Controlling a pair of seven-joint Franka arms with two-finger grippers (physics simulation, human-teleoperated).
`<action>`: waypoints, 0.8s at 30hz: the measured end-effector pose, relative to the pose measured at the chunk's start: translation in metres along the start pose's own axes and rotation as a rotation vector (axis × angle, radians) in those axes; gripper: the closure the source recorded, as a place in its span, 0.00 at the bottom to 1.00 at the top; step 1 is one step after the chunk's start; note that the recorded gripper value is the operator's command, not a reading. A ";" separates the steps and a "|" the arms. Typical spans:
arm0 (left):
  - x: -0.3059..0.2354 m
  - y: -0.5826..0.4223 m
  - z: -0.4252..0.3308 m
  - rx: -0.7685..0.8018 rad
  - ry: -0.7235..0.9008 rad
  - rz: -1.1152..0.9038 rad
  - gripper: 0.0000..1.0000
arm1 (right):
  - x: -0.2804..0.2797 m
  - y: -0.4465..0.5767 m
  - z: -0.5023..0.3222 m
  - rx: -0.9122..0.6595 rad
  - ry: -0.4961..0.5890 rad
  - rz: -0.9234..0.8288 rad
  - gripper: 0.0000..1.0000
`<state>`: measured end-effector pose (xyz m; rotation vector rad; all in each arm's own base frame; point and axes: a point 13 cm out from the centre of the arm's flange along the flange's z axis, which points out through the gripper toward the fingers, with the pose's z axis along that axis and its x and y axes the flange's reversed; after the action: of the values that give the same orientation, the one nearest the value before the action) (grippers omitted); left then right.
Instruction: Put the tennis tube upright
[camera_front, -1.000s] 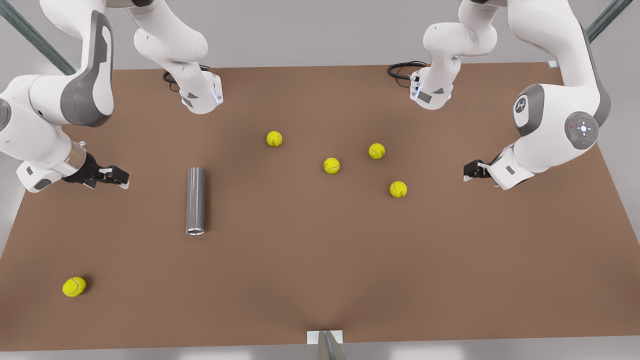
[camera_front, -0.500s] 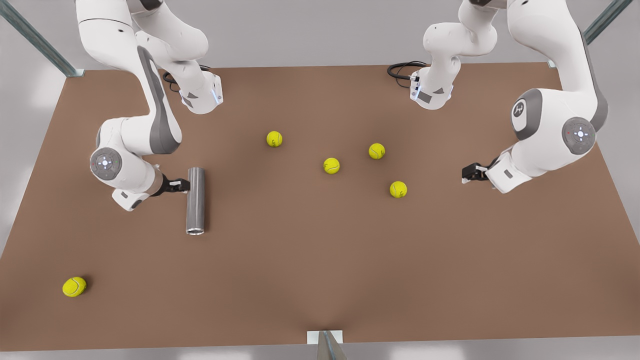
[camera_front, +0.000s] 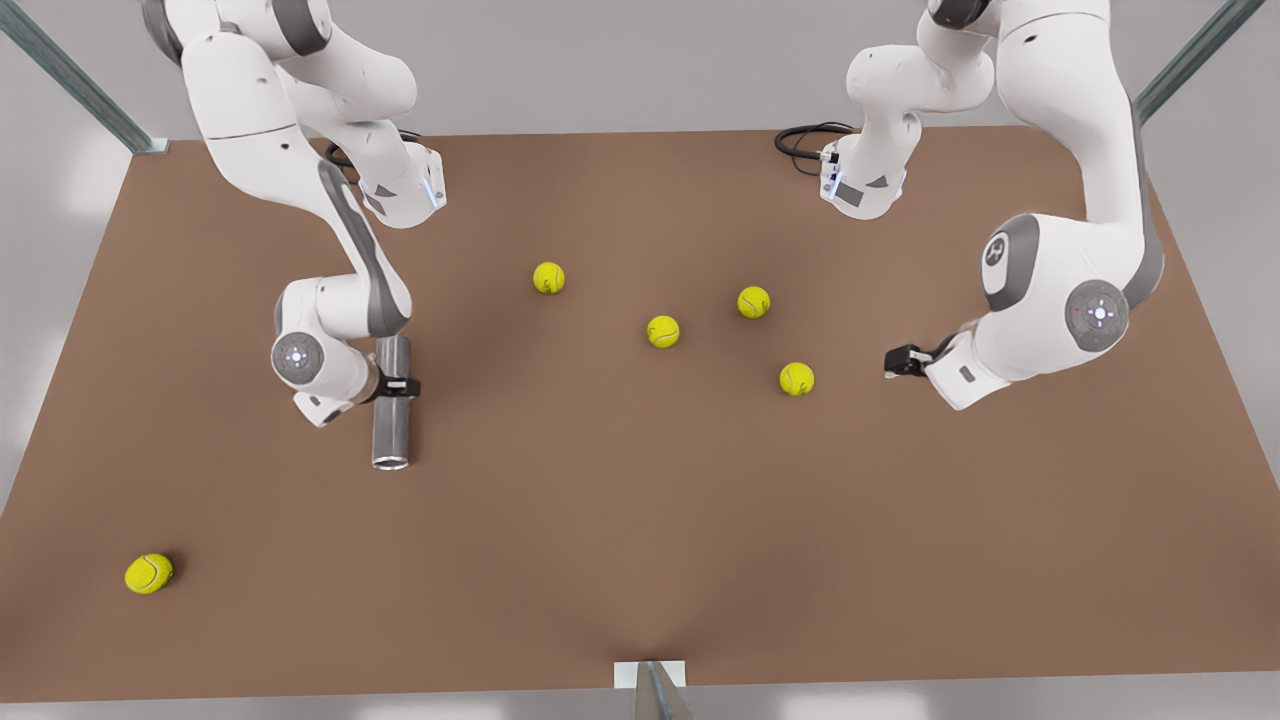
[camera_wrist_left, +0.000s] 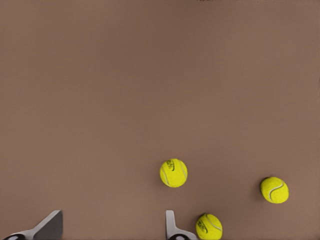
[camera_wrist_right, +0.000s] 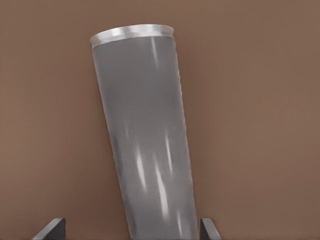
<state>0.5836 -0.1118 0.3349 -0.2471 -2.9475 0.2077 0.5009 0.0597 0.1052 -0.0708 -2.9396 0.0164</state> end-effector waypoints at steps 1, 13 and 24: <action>-0.004 0.000 0.008 0.005 0.005 -0.004 0.00 | -0.001 0.000 0.003 -0.001 -0.006 0.007 0.00; -0.046 -0.014 0.058 0.094 -0.039 -0.051 0.00 | 0.024 -0.001 0.077 -0.004 0.013 0.059 0.00; -0.056 -0.016 0.055 0.109 -0.077 -0.069 0.00 | 0.035 0.013 0.073 -0.003 0.015 0.056 0.20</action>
<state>0.6250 -0.1438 0.2750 -0.1246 -3.0022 0.3747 0.4525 0.0739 0.0409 -0.1526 -2.9220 0.0198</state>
